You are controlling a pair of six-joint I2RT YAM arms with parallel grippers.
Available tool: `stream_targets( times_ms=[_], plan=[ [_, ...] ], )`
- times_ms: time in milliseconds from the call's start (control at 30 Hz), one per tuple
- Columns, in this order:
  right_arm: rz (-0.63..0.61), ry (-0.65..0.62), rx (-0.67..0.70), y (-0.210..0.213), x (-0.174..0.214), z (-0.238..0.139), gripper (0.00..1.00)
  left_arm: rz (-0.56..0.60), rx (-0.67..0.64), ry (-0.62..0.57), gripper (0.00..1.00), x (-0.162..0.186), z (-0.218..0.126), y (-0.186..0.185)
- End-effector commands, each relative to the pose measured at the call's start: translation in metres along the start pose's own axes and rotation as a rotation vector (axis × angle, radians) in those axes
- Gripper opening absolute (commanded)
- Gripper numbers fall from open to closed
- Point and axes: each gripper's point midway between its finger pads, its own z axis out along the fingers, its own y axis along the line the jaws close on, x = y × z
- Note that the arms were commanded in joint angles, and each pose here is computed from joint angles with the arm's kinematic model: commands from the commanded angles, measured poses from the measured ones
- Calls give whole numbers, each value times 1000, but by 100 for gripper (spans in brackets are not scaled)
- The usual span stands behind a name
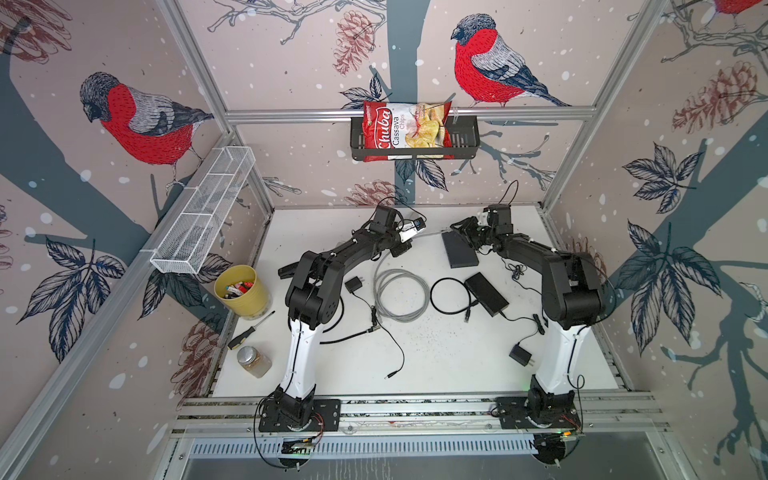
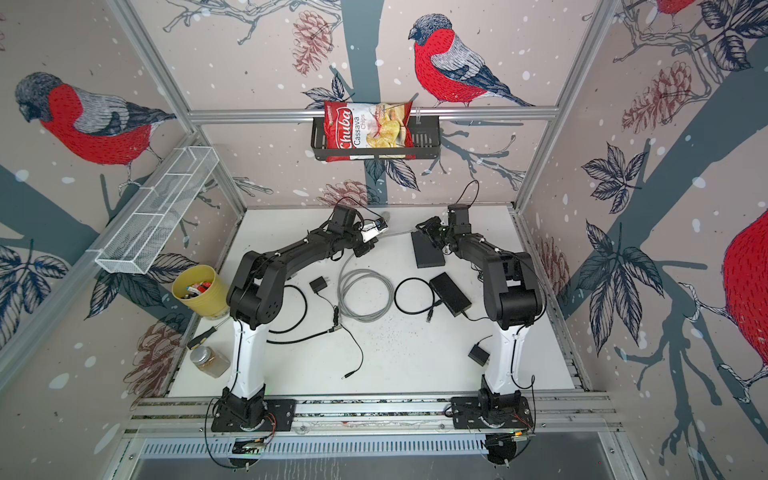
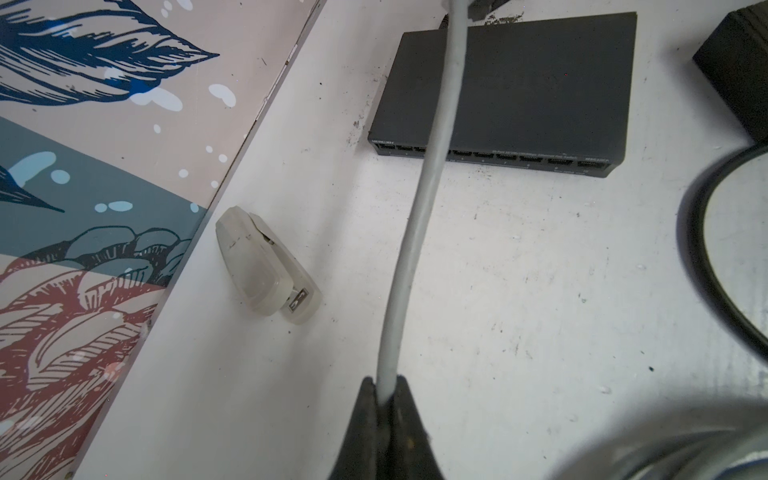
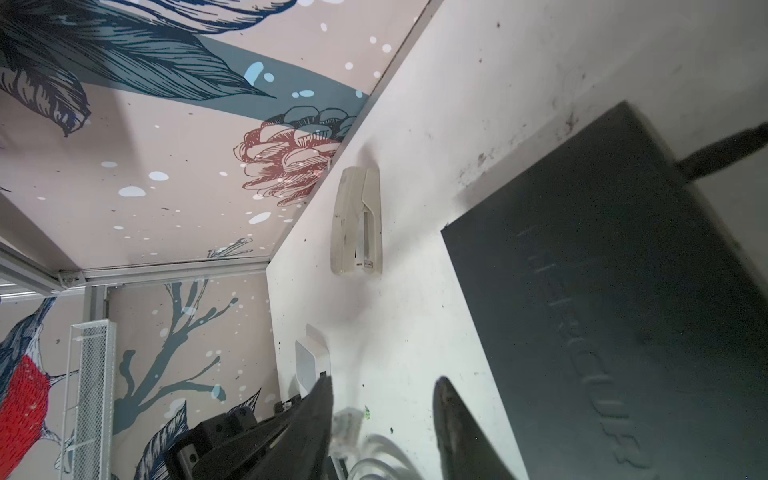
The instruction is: Insert the plug into the switch port
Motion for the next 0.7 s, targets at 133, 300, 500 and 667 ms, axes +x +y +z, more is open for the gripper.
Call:
stream_targets(
  times_ms=[133, 300, 500, 667],
  plan=[
    [0, -1, -76, 12, 0, -2, 36, 24, -27, -37, 3, -11, -1, 7],
    [11, 3, -97, 16, -1, -2, 27, 20, -23, -36, 3, -11, -1, 6],
    [18, 6, -109, 18, -2, -2, 14, 18, -26, -34, 3, -11, 1, 5],
    [17, 13, -121, 19, 0, -1, 5, 14, -35, -31, 5, -10, 1, 7]
  ],
)
